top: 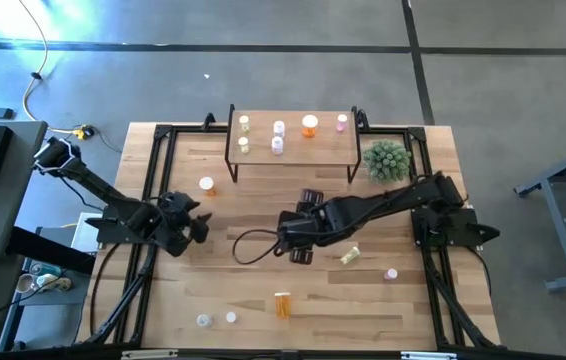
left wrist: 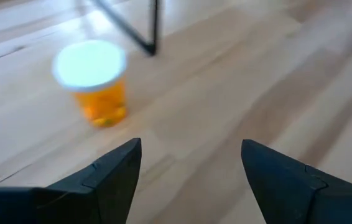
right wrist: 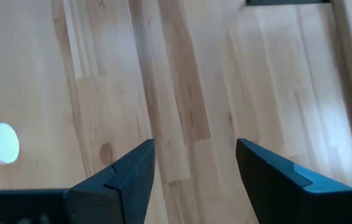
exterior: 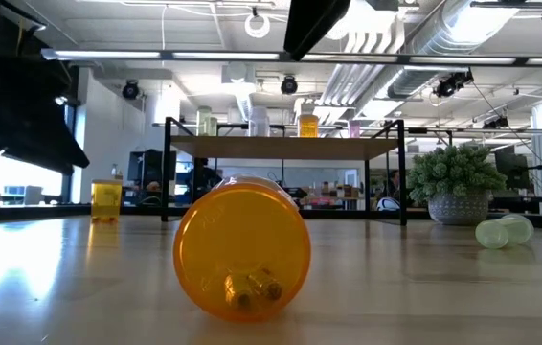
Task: Pick and place medicine bottles onto shelf by color
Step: Put the top orange pill bottle aligned with the other orange pill bottle on the shelf
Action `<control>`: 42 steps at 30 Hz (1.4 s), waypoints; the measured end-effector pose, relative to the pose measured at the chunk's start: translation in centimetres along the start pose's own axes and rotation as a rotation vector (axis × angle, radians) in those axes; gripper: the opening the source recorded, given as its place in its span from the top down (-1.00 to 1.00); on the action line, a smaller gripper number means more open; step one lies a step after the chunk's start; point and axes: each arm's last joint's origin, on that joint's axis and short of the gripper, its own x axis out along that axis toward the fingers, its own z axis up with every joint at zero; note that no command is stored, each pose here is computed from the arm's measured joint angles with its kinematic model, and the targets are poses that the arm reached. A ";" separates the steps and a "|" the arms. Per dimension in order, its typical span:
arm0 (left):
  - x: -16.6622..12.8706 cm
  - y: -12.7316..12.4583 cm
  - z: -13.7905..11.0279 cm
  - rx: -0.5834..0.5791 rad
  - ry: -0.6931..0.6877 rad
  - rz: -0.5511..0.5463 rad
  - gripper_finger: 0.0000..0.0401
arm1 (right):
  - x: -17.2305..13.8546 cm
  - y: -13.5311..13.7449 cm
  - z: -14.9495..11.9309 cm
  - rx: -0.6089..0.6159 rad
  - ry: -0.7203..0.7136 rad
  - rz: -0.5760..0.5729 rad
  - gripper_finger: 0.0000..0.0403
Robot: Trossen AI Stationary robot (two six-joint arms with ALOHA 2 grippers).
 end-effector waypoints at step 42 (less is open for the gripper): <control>1.8 1.9 1.7 -0.085 -0.046 0.251 -0.33 | 1.8 -6.6 1.7 0.099 -0.002 -0.067 -0.07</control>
